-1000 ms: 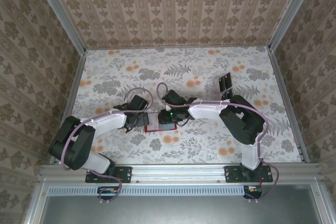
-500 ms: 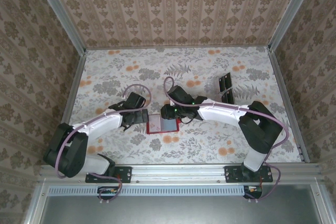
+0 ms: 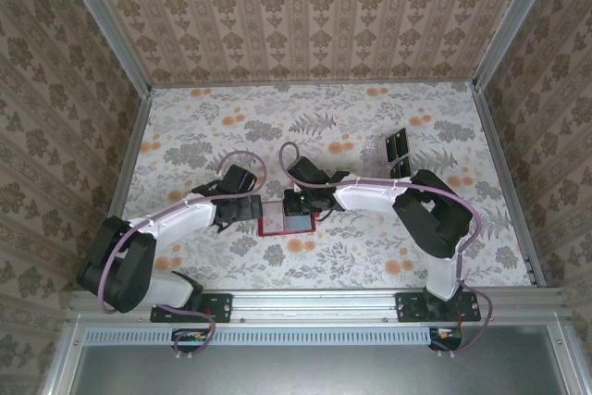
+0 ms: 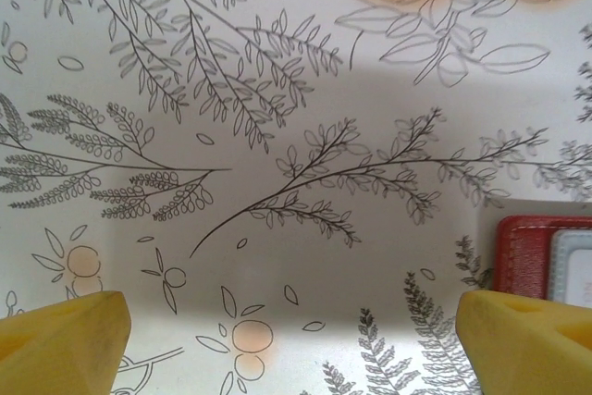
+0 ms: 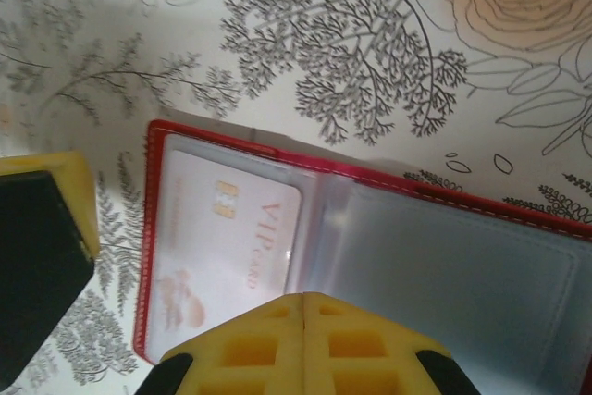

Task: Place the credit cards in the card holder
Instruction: Insert the credit card into the card slot.

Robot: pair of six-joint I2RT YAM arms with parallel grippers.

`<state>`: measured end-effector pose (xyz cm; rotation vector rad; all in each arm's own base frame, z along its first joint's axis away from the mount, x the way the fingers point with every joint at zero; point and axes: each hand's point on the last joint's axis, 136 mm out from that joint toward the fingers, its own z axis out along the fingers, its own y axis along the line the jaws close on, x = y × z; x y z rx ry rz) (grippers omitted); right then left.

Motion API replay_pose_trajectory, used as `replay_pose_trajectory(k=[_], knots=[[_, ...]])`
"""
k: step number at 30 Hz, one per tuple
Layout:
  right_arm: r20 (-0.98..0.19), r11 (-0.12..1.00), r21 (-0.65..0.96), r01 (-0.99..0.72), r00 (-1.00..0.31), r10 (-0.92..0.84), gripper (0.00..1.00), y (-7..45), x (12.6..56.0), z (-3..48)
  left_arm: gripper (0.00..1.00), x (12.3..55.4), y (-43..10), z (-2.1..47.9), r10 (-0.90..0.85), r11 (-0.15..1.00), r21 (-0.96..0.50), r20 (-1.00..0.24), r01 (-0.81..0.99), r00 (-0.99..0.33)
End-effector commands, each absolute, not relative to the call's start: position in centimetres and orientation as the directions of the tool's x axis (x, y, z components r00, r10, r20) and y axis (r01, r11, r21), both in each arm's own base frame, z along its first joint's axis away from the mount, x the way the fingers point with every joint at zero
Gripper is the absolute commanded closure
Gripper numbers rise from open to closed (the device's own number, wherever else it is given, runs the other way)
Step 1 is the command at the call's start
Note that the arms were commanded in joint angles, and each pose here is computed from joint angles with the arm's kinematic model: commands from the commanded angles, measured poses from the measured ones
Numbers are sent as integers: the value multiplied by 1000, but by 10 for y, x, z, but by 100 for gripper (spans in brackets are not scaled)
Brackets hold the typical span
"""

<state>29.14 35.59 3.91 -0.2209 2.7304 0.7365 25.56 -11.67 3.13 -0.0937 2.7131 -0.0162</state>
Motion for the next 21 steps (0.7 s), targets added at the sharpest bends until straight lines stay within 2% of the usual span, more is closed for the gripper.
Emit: replay_pose_trajectory(k=[1,11,21], knots=[[-327,838,496,-226,-943,-61,100,369,295,40,0,250,-115,19,-66,998,-18,-383,-64,-921],[-307,833,508,-219,-950,-63,100,374,294,32,0,248,-116,7,-61,998,-13,-362,-60,-930],[-344,827,511,-235,-937,-53,100,372,294,51,0,247,-116,4,-63,998,-14,-357,-62,-932]])
